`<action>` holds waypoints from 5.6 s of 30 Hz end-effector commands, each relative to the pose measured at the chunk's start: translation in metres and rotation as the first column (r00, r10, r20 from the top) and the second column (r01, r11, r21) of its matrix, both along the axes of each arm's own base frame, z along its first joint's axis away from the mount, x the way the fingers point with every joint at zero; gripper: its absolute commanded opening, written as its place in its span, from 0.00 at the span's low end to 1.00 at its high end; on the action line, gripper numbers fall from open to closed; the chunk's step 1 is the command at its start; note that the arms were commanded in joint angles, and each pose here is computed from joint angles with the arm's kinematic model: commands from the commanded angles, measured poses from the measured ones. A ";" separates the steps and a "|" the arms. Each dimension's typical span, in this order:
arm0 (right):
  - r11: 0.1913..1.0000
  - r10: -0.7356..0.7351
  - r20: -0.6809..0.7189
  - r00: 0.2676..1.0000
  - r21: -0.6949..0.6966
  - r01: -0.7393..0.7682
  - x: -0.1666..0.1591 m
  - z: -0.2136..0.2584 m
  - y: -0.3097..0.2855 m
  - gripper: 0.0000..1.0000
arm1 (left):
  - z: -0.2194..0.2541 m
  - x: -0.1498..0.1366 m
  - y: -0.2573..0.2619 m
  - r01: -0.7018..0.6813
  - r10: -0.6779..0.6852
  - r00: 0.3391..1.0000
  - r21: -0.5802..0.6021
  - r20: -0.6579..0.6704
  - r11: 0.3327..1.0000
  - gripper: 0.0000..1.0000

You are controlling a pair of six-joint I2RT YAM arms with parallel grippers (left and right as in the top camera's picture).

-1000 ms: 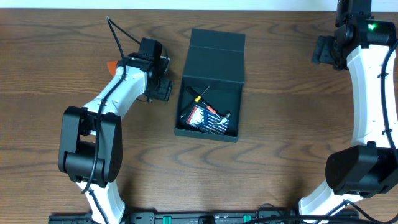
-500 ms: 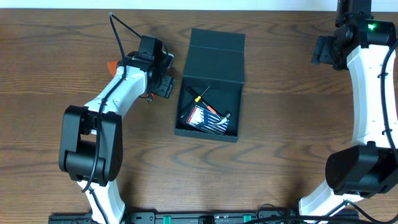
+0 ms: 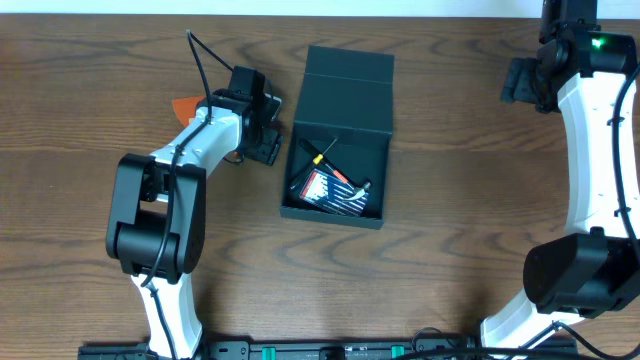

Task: Pack container
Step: 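Lower the left gripper onto the red-handled pliers and grasp them, then carry the pliers with the left gripper and lower them into the box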

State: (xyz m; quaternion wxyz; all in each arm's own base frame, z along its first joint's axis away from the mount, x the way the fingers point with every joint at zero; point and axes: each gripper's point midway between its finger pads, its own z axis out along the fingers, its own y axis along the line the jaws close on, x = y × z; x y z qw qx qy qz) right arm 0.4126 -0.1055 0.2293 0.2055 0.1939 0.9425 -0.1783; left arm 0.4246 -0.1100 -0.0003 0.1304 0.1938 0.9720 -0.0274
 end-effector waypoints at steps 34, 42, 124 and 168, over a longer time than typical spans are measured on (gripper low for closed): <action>1.000 -0.013 0.020 1.000 -0.011 0.014 0.000 0.007 -0.003 0.99 | -0.013 -0.004 0.009 0.003 -0.002 0.999 0.041 -0.038 0.999 0.06; 1.000 -0.013 0.020 1.000 -0.011 0.014 0.000 0.007 -0.003 0.99 | -0.013 -0.005 0.010 0.002 0.000 0.999 0.046 -0.041 0.999 0.06; 1.000 -0.013 0.020 1.000 -0.011 0.013 0.000 0.007 -0.003 0.99 | 0.084 -0.121 -0.174 0.464 -0.464 0.886 -0.104 0.025 0.880 0.06; 1.000 -0.013 0.020 1.000 -0.011 0.013 0.000 0.007 -0.003 0.99 | 0.049 -0.119 -0.175 0.458 -0.463 0.886 -0.090 -0.036 0.884 0.80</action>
